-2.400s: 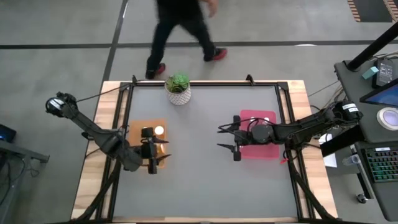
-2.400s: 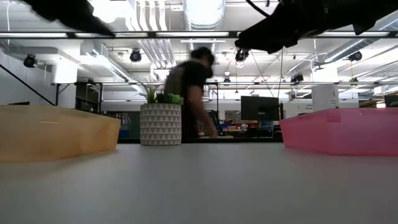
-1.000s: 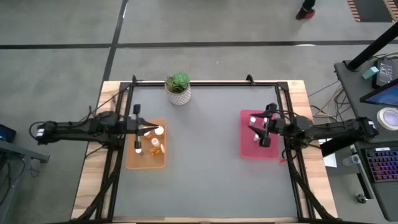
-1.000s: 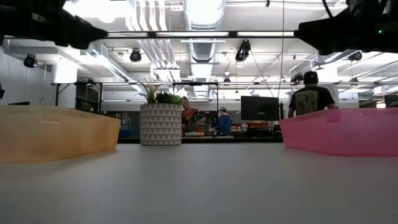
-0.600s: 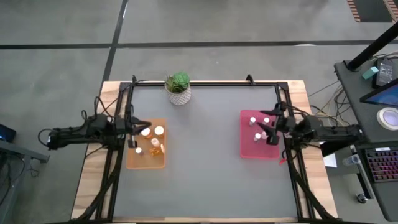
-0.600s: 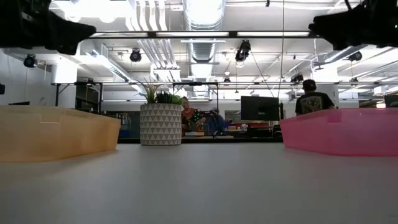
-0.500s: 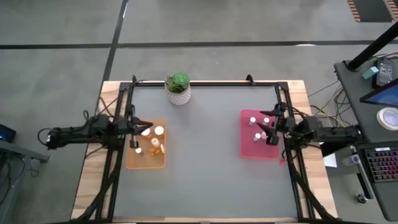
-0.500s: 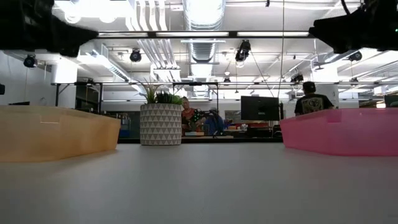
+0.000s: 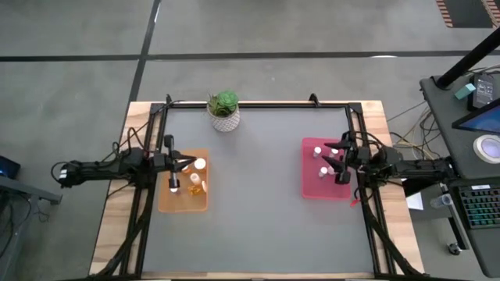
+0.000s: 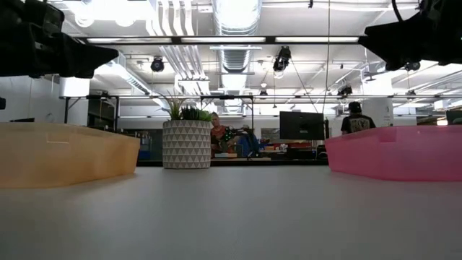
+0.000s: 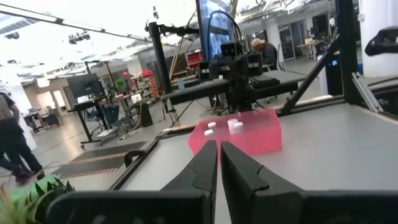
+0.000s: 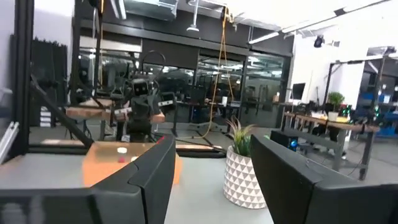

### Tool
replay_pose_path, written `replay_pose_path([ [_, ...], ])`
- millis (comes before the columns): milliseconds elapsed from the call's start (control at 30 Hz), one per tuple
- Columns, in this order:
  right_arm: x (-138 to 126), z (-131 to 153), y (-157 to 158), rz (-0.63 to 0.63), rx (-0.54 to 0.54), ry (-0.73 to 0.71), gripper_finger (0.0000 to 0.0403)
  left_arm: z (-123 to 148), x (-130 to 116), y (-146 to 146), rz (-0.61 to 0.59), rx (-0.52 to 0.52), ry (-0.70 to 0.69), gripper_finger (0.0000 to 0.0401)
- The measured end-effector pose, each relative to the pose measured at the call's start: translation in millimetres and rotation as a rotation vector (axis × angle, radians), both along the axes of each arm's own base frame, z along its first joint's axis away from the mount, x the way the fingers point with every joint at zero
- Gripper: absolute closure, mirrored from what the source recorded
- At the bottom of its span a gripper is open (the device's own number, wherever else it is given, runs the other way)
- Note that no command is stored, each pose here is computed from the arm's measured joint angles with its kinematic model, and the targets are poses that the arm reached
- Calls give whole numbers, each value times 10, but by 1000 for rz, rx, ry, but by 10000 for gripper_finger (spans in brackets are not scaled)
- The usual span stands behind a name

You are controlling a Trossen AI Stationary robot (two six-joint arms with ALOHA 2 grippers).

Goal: Pick and place medicine bottles into bin by pill shape (circle, oval)
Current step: Return to Home Position

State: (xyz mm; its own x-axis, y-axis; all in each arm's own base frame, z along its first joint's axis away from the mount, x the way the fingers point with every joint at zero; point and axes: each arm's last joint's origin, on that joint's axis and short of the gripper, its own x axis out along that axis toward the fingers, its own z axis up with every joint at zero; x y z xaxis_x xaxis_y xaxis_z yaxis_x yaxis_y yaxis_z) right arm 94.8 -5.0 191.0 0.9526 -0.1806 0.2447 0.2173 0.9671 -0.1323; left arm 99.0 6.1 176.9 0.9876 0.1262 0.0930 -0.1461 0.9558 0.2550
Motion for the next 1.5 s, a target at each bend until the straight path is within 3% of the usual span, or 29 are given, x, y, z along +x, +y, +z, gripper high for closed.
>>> replay_pose_path([
  [200,6,-8,1,45,173,-24,204,-19,3,0,0,0,6,398],
  [333,7,-10,0,59,233,-34,204,-23,6,0,1,0,10,398],
  [1500,8,-15,1,58,226,-31,207,-36,14,1,2,0,22,398],
])
